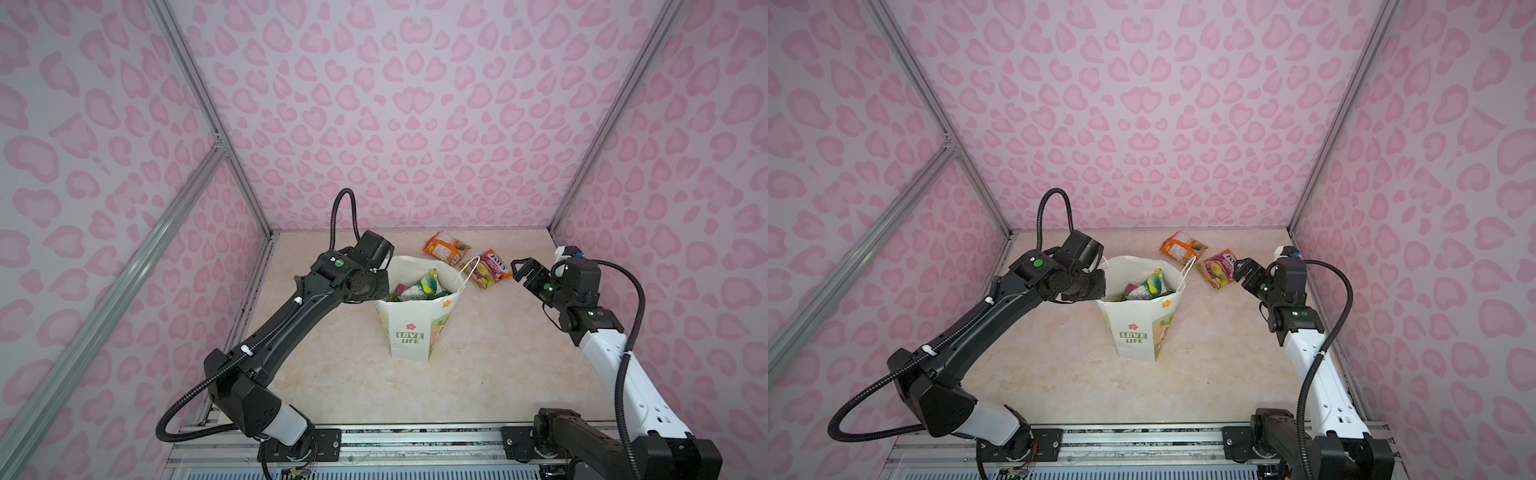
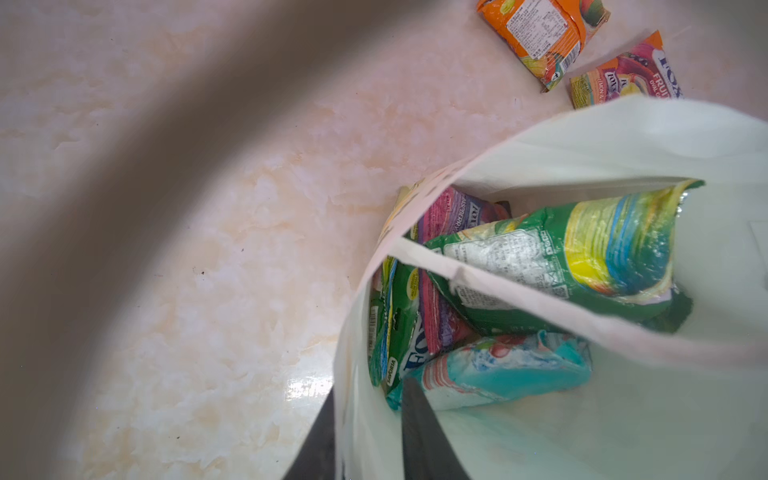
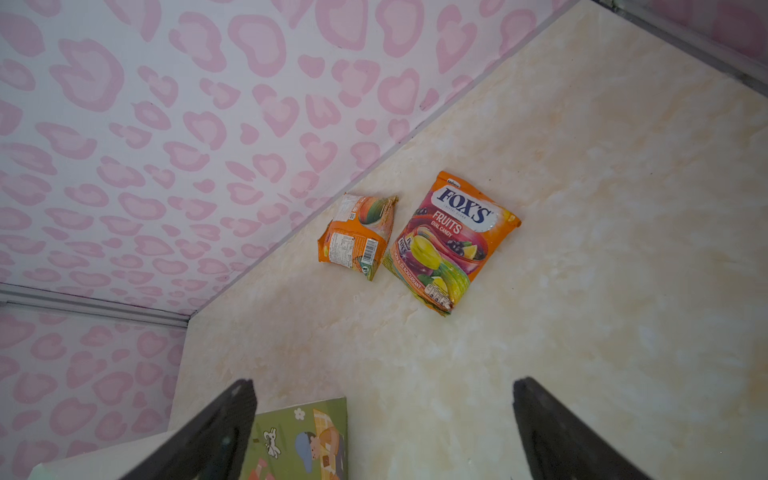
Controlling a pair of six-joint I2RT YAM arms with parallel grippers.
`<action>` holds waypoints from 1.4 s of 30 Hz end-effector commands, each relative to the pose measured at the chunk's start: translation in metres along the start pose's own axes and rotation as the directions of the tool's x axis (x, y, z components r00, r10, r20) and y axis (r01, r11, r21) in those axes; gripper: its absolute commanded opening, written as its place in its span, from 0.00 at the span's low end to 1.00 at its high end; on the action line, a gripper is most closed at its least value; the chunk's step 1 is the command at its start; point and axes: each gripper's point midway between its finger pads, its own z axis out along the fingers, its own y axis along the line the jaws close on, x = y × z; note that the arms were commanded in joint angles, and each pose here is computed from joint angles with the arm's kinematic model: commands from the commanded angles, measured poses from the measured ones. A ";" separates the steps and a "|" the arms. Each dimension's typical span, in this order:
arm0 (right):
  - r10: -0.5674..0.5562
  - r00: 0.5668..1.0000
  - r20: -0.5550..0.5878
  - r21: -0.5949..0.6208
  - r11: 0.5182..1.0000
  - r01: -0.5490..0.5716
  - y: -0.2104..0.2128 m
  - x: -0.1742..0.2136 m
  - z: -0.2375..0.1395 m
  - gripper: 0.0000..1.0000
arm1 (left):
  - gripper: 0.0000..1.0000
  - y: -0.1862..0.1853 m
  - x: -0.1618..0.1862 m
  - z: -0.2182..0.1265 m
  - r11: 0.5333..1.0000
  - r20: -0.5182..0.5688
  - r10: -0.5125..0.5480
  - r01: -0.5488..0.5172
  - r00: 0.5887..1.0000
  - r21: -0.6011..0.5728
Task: Place the snacks into the paper bag
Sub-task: 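Move the right gripper toward the Fox's Fruits bag while the left gripper holds the bag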
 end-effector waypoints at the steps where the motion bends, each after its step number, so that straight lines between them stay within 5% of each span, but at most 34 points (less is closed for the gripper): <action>1: 0.004 1.000 0.018 -0.032 0.999 -0.003 0.006 -0.004 0.002 0.98 | 0.22 0.006 0.001 -0.002 0.999 -0.004 0.007 -0.007 1.000 -0.038; 12: 0.050 0.999 -0.018 0.063 0.997 -0.049 -0.024 0.002 0.037 0.99 | 0.03 0.014 -0.009 0.000 0.993 0.019 0.051 -0.049 0.999 -0.105; 26: 0.252 0.964 -0.082 0.142 0.961 -0.239 -0.098 0.009 0.116 0.99 | 0.03 0.064 -0.036 -0.002 0.996 0.080 -0.061 0.066 0.995 -0.065; 42: 0.376 0.897 -0.231 0.166 0.924 -0.344 -0.134 0.023 0.223 0.99 | 0.03 0.068 -0.032 -0.002 0.996 0.100 -0.083 0.078 0.992 0.048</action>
